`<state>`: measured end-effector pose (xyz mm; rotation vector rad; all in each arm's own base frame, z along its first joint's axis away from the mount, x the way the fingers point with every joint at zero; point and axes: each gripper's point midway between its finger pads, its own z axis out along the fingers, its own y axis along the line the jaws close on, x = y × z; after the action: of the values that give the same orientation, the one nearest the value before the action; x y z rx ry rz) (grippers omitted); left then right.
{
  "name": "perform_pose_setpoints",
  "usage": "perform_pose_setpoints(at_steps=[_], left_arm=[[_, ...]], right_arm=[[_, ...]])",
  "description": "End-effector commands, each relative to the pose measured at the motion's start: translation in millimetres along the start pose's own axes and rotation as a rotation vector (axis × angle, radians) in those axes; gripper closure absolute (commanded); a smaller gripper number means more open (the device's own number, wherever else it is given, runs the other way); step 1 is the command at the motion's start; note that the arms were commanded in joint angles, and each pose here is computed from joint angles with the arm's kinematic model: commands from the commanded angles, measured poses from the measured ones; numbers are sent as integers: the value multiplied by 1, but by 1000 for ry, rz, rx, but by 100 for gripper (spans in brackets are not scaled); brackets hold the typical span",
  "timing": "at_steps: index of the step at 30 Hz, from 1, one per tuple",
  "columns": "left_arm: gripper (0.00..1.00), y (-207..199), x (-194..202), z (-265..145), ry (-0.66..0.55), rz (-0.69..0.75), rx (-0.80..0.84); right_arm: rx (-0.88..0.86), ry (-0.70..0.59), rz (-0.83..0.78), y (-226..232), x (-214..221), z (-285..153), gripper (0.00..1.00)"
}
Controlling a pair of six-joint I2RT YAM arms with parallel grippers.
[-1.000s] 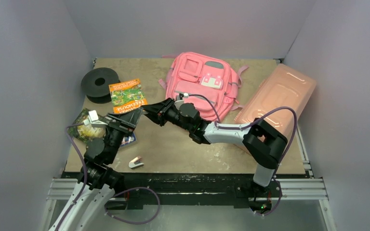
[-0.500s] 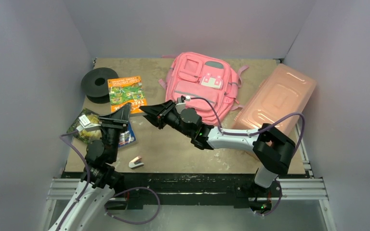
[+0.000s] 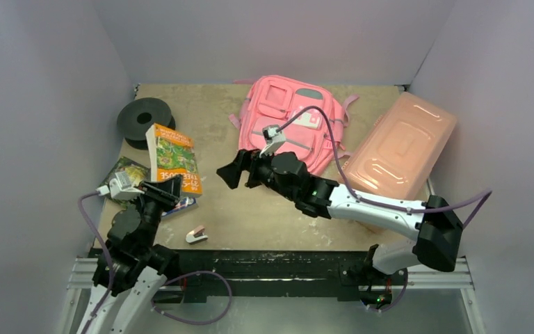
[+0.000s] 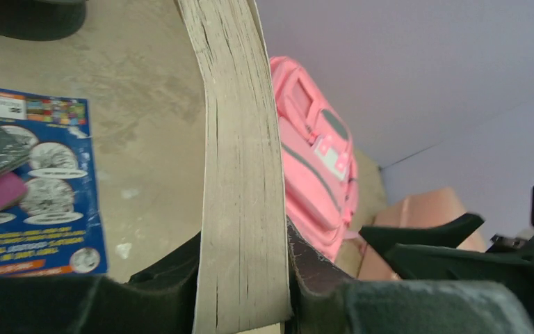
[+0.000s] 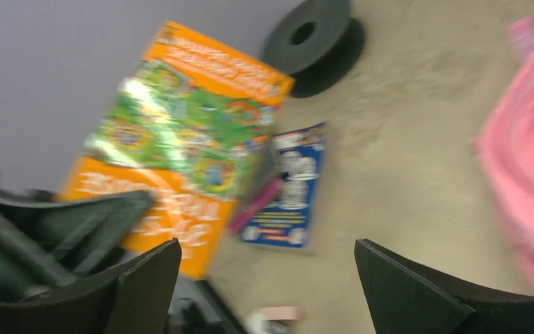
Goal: Pack the student bag
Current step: Pick up the book from the center of the board, then place the book in the student bag.
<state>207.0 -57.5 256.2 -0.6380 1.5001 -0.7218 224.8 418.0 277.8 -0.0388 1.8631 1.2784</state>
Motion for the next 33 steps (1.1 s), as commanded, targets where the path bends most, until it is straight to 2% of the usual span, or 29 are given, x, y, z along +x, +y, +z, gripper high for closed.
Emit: perform_pose_setpoints(at_steps=[1,4,6,10,17,23,26,33], left_arm=[[100,9,-12,-43,141,282,-75],[100,10,6,-58,297,296,-97],[100,4,16,-64,377,294,-72],[100,0,19,-69,403,289,-47],[100,-3,28,-79,431,242,0],[100,-4,37,-76,452,224,22],[100,-10,42,-75,481,214,50],[100,-11,47,-76,509,203,52]], right_arm=[[466,290,-977,-137,4,-26,1],[790,460,-1273,-196,-16,-37,8],[881,490,-1336,-210,-27,-34,13],[808,454,-1301,-206,-32,-6,16],[845,505,-1305,-218,-27,14,26],[735,483,-1240,-199,-25,18,24],[765,469,-1241,-204,-33,21,25],[852,473,-1296,-223,-43,25,46]])
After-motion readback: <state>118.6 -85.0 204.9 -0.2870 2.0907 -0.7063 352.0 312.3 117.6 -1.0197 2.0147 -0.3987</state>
